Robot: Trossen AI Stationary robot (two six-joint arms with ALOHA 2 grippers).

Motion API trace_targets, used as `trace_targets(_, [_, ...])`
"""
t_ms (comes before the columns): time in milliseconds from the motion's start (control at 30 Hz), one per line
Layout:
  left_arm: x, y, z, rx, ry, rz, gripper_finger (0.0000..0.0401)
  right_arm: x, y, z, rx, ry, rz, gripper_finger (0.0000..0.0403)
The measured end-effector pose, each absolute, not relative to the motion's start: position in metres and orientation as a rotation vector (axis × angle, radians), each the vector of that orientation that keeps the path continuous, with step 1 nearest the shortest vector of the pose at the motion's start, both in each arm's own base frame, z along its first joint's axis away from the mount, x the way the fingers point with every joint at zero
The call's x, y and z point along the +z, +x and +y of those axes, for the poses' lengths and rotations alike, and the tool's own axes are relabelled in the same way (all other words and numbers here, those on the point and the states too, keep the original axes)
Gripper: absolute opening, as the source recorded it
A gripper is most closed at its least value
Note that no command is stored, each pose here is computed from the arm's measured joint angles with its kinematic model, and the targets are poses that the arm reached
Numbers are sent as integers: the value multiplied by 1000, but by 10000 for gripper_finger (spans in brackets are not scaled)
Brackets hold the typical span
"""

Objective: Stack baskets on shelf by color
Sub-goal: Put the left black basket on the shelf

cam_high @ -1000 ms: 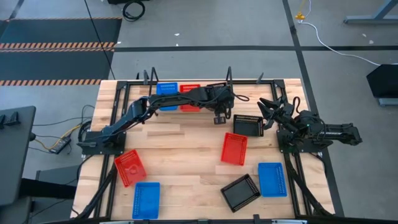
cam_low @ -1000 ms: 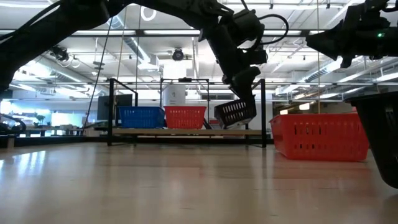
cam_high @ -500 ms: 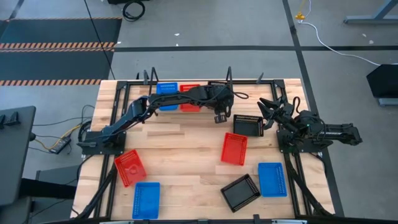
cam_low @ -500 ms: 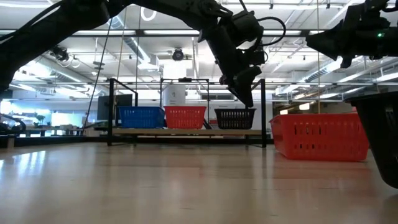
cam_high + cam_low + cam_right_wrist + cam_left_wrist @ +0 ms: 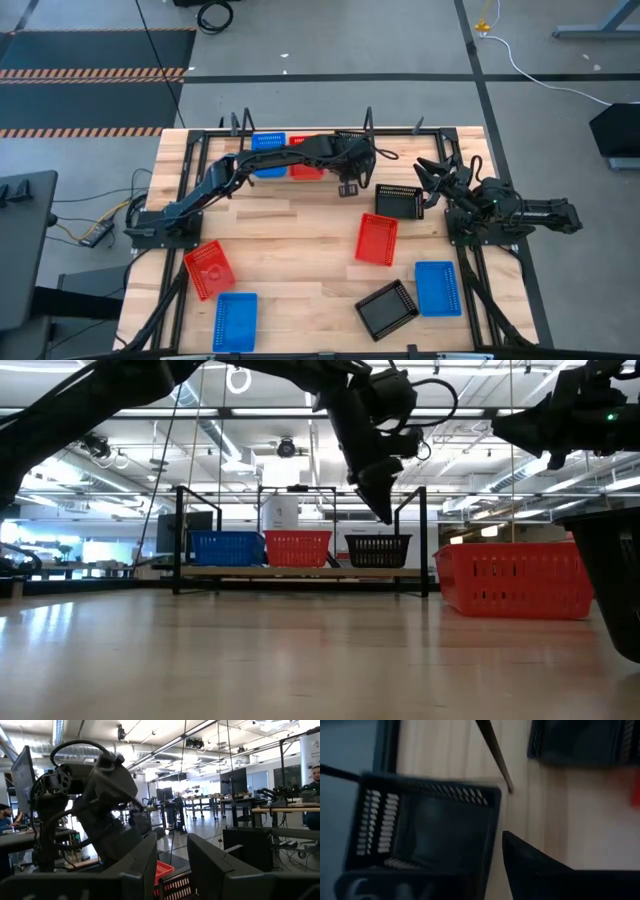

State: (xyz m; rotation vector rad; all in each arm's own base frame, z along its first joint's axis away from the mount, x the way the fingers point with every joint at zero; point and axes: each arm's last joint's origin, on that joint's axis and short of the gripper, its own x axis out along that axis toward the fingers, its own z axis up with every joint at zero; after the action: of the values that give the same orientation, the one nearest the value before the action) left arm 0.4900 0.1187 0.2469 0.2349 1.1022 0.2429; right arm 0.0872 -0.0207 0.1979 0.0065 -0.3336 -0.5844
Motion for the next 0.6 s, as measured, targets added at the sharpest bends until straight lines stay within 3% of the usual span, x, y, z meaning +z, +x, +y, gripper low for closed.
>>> trace_targets(233, [242,478,123,200,196,1222,110,198,87,-21,-584,5,-330,114])
trace_targets(600, [233,481,124,217,201,1221,151,198,87,-21,-582,15,-334,114])
